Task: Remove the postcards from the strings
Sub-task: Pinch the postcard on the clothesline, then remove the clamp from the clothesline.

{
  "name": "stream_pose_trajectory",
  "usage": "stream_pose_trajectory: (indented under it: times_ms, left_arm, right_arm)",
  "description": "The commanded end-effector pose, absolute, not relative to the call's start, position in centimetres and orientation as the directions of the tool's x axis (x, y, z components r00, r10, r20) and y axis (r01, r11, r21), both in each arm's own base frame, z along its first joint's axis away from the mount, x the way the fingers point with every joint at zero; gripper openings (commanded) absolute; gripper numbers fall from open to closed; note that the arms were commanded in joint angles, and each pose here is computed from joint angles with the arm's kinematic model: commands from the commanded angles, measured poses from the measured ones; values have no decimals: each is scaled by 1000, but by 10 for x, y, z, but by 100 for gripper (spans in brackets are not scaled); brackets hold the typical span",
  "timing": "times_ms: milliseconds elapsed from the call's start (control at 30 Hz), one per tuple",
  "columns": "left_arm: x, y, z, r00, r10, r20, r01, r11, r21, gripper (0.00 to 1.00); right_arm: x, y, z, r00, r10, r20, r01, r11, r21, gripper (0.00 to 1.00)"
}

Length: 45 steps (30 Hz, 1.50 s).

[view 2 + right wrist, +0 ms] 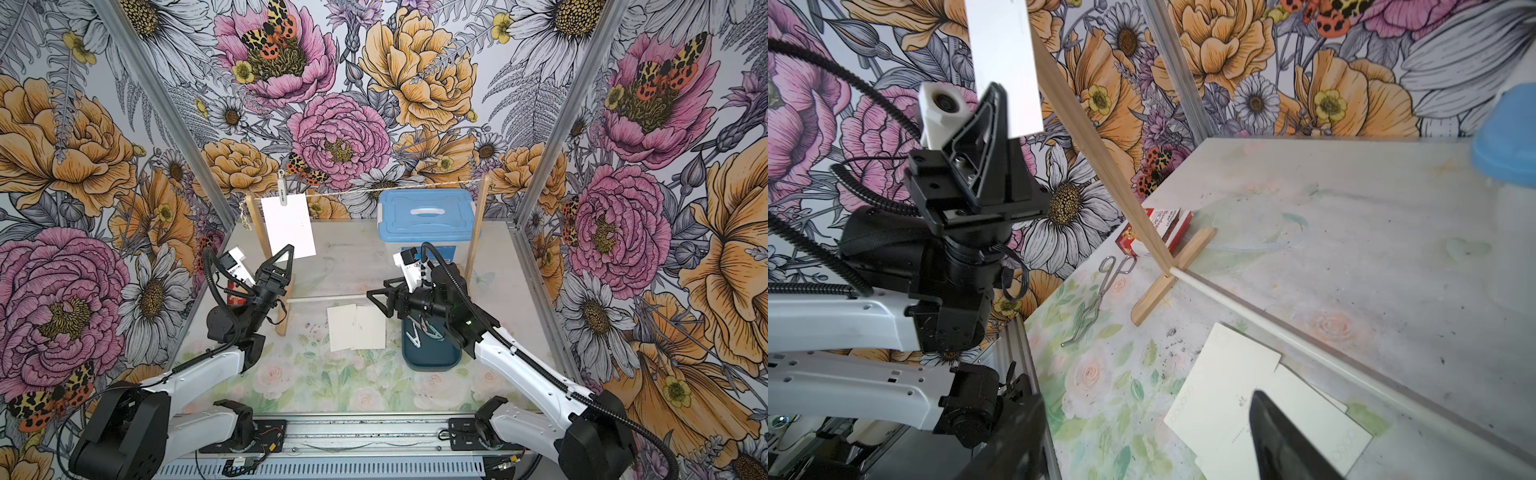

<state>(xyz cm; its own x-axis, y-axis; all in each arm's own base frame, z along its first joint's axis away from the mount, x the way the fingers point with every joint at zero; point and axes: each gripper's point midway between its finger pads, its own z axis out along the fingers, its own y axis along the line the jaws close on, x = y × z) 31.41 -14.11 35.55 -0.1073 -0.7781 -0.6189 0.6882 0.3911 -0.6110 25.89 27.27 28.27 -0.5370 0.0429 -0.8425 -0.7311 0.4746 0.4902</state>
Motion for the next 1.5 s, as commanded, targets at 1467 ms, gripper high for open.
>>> stream_pose_trajectory:
  times_ms: [1467]
  left_arm:
    - [333, -154, 353, -295, -696, -654, 699, 310, -645, 0]
  right_arm:
    - [390, 407, 514, -234, 143, -962, -937, 232, 262, 86]
